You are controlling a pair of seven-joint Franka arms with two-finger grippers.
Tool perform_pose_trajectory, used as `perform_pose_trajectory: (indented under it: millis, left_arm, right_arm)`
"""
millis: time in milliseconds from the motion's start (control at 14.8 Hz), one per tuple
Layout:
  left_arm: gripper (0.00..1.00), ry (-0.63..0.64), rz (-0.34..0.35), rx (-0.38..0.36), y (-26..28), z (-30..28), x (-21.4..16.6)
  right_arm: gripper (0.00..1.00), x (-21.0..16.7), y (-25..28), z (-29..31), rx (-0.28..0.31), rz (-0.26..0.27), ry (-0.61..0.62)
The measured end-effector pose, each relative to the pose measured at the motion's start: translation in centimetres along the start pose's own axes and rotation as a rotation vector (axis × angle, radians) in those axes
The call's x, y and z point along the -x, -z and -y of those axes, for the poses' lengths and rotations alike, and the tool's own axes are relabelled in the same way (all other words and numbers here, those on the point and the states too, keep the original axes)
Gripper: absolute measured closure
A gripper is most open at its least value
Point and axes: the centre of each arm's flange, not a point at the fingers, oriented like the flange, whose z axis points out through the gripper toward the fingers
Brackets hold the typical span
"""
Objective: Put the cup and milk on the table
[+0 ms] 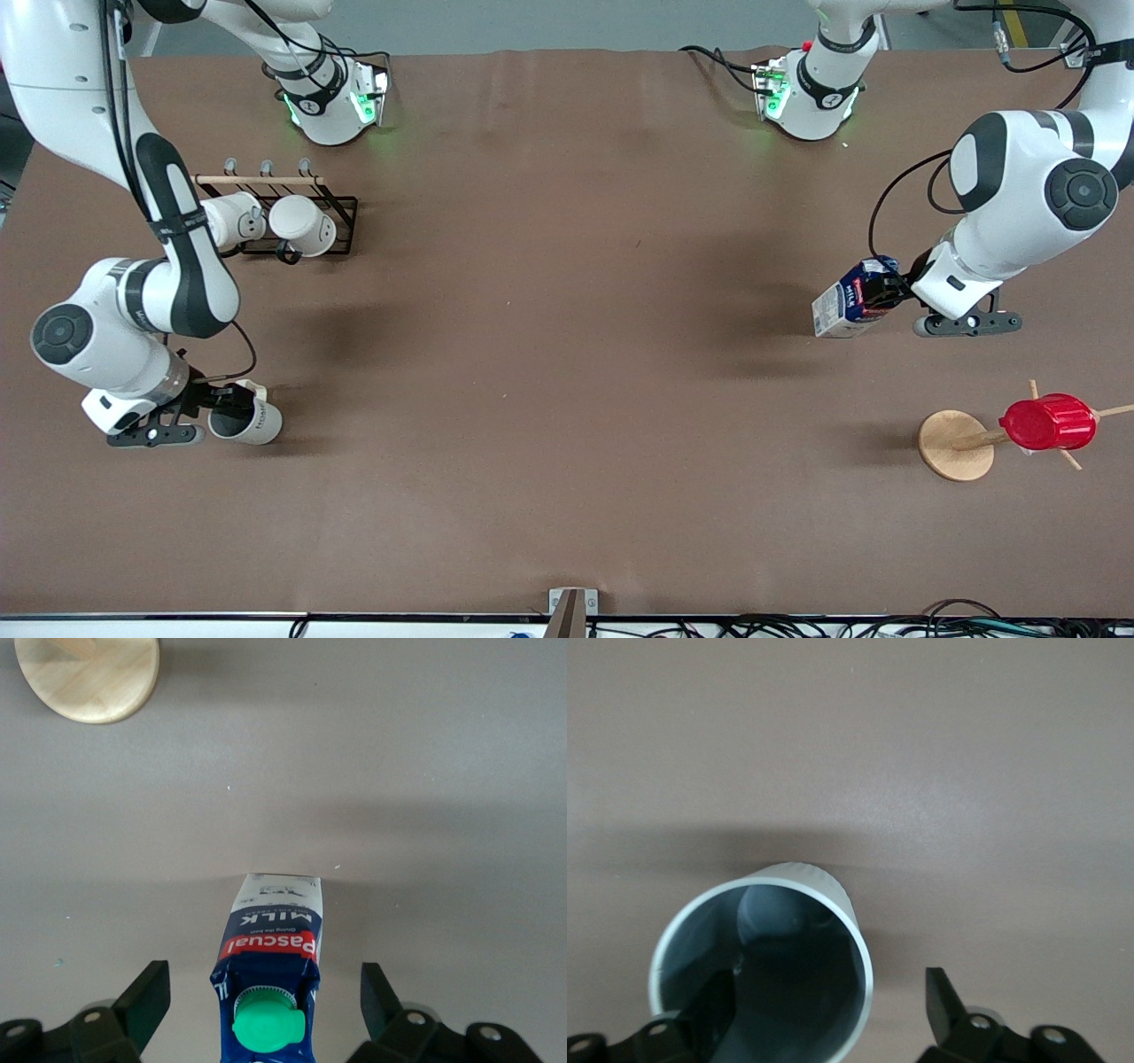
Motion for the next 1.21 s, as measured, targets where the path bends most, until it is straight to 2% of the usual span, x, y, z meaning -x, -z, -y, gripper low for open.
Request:
perform_pose_trajectory:
  millis: [67, 135, 539, 607, 742, 944, 1146, 1213]
  left_arm:
    - [0.05, 0.000, 0.004, 0.000, -0.2, 0.0, 0.1]
    - [0.05, 0.000, 0.007, -0.001, -0.4, 0.0, 0.3]
    - [0.07, -0.002, 0.017, -0.001, -2.3, 0.0, 1.3]
    - [0.07, -0.002, 0.021, -0.002, -2.5, 0.0, 1.4]
    - [0.07, -0.002, 0.029, -0.002, -2.9, 0.0, 1.7]
    - [0.07, -0.003, 0.039, -0.003, -3.4, 0.0, 2.0]
    - [0.09, -0.004, 0.044, -0.004, -3.6, 0.0, 2.2]
    - [0.14, -0.004, 0.045, -0.004, -3.6, 0.0, 2.2]
  right_arm:
    - [0.15, 0.1, -0.6, 0.0, 0.000, 0.002, 0.000]
    - [0.30, 0.2, -0.9, 0.0, 0.000, 0.003, 0.000]
    - [0.92, 0.0, -0.5, -0.2, 0.002, -0.004, -0.018]
    - [0.96, -0.1, -0.4, -0.3, 0.002, -0.007, -0.033]
    - [0.96, -0.2, -0.2, -0.2, -0.001, 0.007, -0.078]
    - [0.96, -1.0, 1.3, 0.6, -0.017, 0.077, -0.175]
    - [0.96, -2.3, 4.5, 4.8, -0.054, 0.139, -0.299]
    - [0.96, -2.6, 5.7, 7.5, -0.071, 0.146, -0.333]
